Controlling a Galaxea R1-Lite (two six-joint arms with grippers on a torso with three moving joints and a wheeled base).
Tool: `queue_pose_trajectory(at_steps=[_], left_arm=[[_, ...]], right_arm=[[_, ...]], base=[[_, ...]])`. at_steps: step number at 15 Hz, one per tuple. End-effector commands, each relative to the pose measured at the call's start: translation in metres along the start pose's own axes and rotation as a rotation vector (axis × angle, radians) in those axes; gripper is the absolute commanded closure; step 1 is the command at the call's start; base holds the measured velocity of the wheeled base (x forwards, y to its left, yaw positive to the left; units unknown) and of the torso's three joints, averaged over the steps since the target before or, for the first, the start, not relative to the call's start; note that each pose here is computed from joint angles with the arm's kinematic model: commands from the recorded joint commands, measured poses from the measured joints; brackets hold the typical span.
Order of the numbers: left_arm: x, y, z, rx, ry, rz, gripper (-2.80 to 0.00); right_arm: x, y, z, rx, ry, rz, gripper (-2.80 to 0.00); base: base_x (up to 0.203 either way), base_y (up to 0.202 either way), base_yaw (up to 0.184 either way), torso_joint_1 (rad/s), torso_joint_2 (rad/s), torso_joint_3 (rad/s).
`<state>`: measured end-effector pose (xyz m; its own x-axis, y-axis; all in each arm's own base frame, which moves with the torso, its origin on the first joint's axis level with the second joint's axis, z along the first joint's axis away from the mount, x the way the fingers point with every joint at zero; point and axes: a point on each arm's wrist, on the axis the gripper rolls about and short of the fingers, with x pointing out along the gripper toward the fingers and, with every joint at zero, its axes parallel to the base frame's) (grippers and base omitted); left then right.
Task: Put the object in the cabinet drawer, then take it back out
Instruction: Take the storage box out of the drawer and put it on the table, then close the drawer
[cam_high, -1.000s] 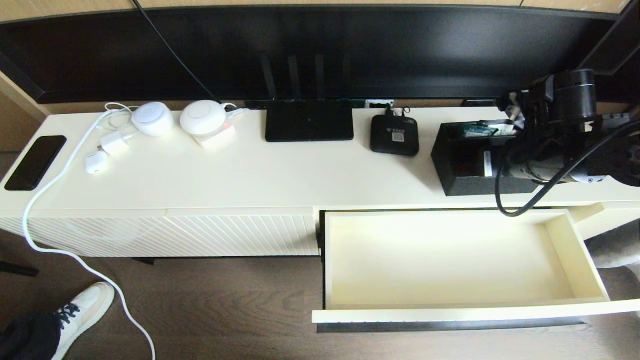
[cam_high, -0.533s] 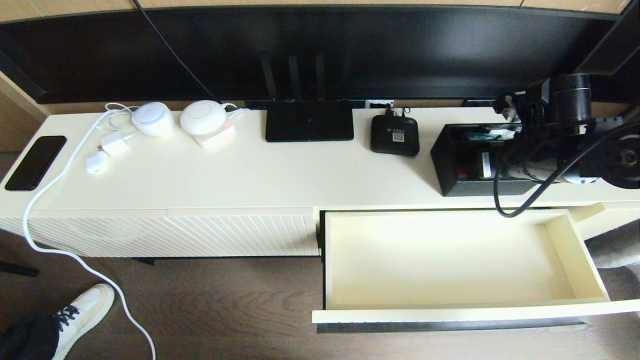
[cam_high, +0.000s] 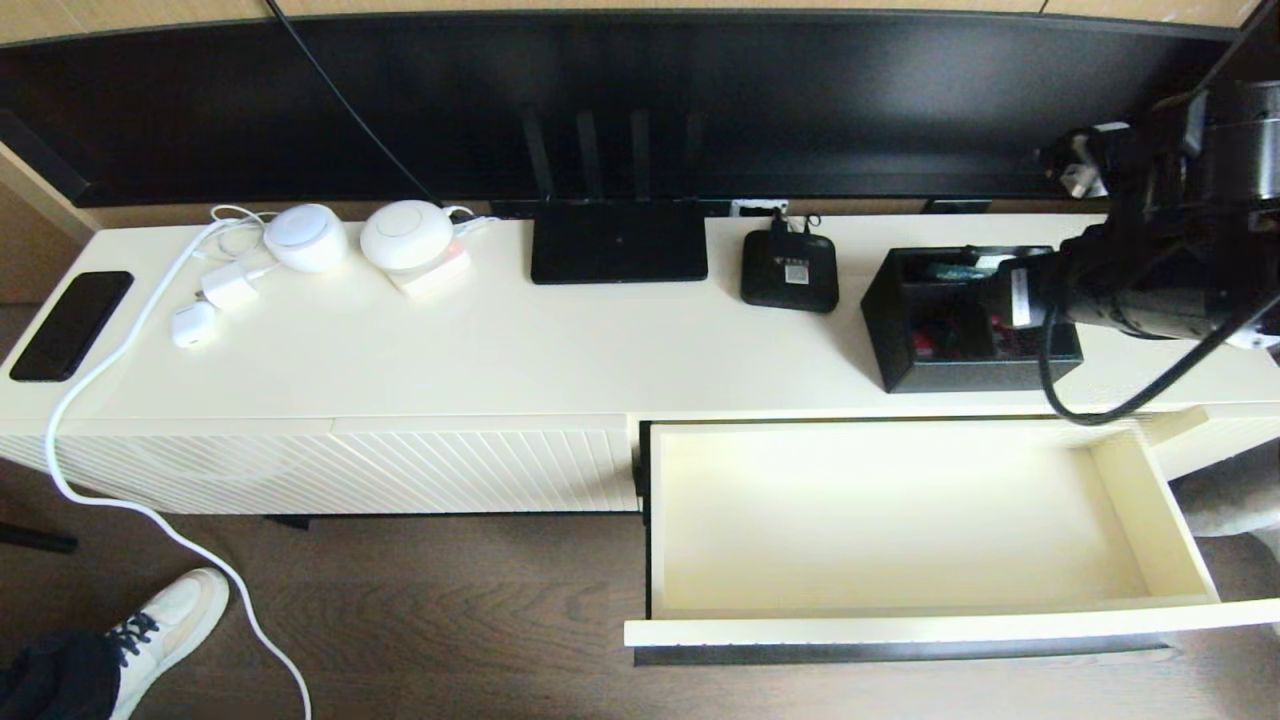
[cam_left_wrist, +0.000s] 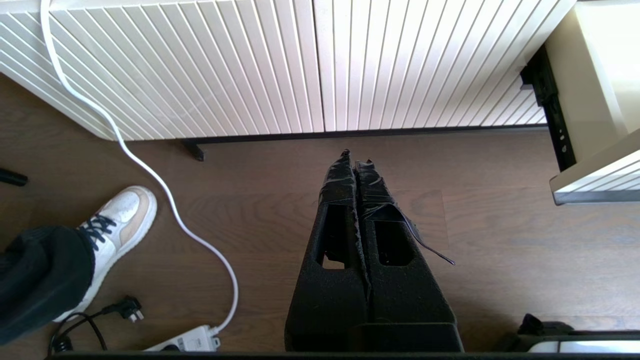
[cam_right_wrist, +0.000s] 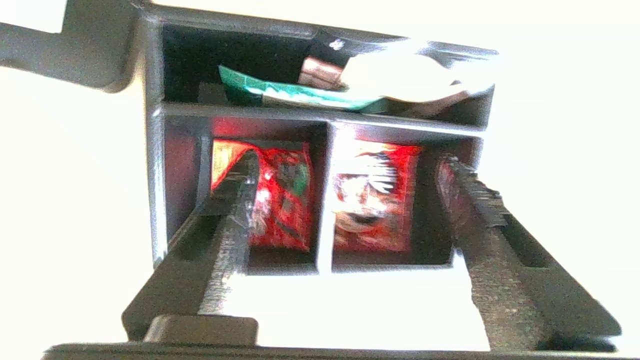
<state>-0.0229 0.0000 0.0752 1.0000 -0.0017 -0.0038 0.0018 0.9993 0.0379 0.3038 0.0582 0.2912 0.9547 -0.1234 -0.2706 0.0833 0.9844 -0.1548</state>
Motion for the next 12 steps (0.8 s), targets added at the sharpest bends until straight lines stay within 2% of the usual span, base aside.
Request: queue_pose_trajectory(at_steps=[1,4,6,8,12], left_arm=[[0.0,0.0,0.0,0.0,0.002,0.0,0.0],[0.0,0.0,0.0,0.0,0.002,0.0,0.0],[0.0,0.0,0.0,0.0,0.001,0.0,0.0],[0.0,0.0,0.0,0.0,0.002,-0.001,0.0],[0.0,0.0,0.0,0.0,0.001,0.0,0.0]], right_arm=[[-0.042,-0.013,-0.002,-0.073,-0.043,0.002,0.0],[-0.064,-0.014,-0.044,-0.307,0.025,0.053,0.0],[-0.077,-0.012,-0.085,-0.507,0.103,0.131,0.0],[-0.088,-0.004,-0.126,-0.666,0.157,0.229,0.0],[-0.109,0.026,-0.192,-0.881,0.164,0.461,0.0]], base=[[0.0,0.0,0.0,0.0,0.0,0.0],[0.0,0.0,0.0,0.0,0.0,0.0],[0.0,0.0,0.0,0.0,0.0,0.0],[0.0,0.0,0.0,0.0,0.0,0.0],[0.0,0.0,0.0,0.0,0.0,0.0]])
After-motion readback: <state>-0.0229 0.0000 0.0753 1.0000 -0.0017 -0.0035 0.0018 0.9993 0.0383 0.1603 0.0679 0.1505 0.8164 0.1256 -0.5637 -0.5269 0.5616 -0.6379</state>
